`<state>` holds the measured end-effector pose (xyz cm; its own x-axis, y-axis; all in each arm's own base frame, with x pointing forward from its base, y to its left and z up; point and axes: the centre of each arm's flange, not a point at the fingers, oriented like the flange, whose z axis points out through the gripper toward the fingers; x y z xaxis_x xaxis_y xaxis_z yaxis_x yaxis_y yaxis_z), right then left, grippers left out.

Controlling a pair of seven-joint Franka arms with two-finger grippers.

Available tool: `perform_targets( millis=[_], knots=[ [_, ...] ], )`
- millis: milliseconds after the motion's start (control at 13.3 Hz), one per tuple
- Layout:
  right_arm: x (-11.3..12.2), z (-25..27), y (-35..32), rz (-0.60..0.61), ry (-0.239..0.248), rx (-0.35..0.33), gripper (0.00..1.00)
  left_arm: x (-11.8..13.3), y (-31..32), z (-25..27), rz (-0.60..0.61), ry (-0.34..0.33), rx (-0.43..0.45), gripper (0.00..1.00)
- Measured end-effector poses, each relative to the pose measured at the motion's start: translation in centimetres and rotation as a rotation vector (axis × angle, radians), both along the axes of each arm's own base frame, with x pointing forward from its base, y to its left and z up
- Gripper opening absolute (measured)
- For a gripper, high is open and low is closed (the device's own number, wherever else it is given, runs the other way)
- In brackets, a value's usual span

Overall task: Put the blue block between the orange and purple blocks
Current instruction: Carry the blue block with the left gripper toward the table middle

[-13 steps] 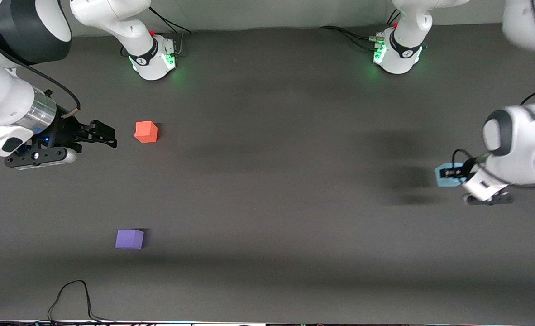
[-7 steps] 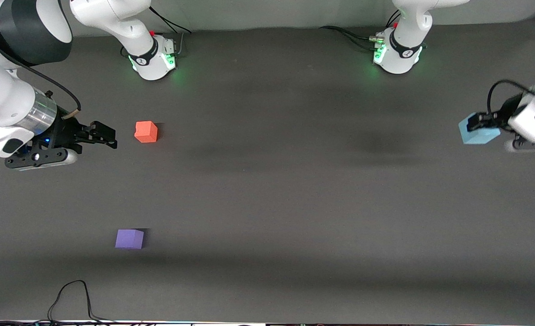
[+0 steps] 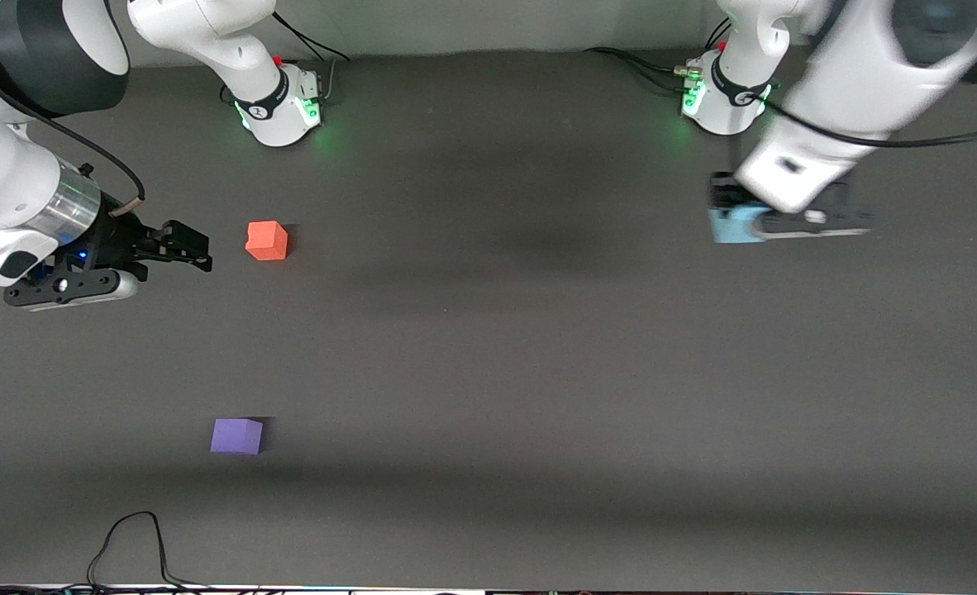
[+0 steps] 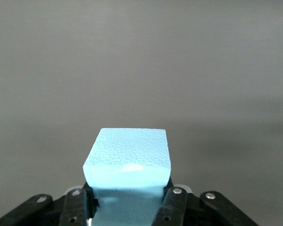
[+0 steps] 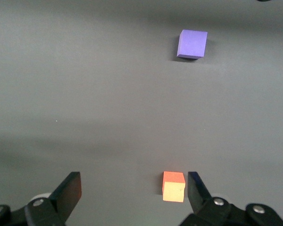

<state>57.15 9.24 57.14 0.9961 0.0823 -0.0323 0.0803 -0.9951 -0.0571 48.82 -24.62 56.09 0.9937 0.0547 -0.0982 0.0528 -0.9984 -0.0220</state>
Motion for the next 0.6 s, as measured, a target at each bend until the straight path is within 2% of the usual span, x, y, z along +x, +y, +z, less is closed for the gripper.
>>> perform_targets(
  millis=[302, 603],
  knots=[
    [0.0, 0.0, 0.0, 0.000, -0.001, 0.000, 1.00, -2.2, -13.2, -1.9, 0.075, 0.014, -0.053, 0.52],
    [0.0, 0.1, -0.1, -0.002, 0.004, -0.001, 1.00, -4.4, -22.2, -8.9, 0.111, 0.042, -0.103, 0.52]
  ],
)
